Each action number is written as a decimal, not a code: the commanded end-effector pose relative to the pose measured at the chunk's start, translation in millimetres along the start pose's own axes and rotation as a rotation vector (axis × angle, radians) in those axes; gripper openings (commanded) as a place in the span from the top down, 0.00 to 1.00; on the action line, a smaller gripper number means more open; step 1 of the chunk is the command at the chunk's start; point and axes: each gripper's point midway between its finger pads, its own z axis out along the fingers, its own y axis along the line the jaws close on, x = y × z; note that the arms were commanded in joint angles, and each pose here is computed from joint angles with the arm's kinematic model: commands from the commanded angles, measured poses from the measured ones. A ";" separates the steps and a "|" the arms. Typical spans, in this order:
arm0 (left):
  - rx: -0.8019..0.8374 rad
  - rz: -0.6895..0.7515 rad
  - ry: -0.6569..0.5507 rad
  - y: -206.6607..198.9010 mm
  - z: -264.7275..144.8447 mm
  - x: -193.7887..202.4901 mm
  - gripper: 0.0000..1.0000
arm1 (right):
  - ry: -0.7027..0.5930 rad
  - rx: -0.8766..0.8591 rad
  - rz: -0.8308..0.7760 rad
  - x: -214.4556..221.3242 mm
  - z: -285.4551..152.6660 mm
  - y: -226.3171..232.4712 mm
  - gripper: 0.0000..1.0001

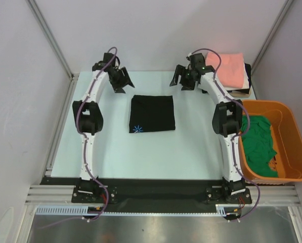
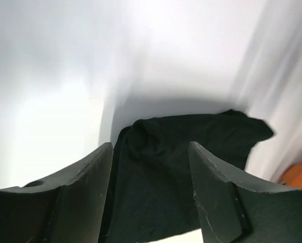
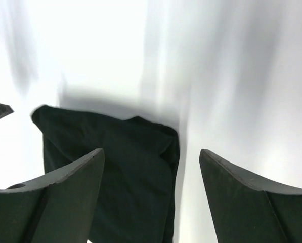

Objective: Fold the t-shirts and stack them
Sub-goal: Fold the tshirt

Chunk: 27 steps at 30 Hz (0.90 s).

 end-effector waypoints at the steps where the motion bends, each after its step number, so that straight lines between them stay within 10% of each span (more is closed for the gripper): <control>1: 0.138 0.016 -0.132 -46.7 -75.8 -34.5 0.32 | -0.054 -0.065 -0.055 -19.2 -49.0 51.7 0.18; 11: 0.175 0.123 -0.104 -52.4 -127.9 99.5 0.36 | 0.106 -0.544 -0.061 141.4 -93.1 139.5 0.33; 19: 0.258 0.113 0.072 -48.7 -61.1 208.5 0.41 | 0.275 -0.626 0.069 212.1 -53.0 88.1 0.39; 27: -0.061 0.040 0.121 51.0 1.0 217.9 0.46 | 0.306 -0.638 0.259 224.4 -7.1 17.5 0.46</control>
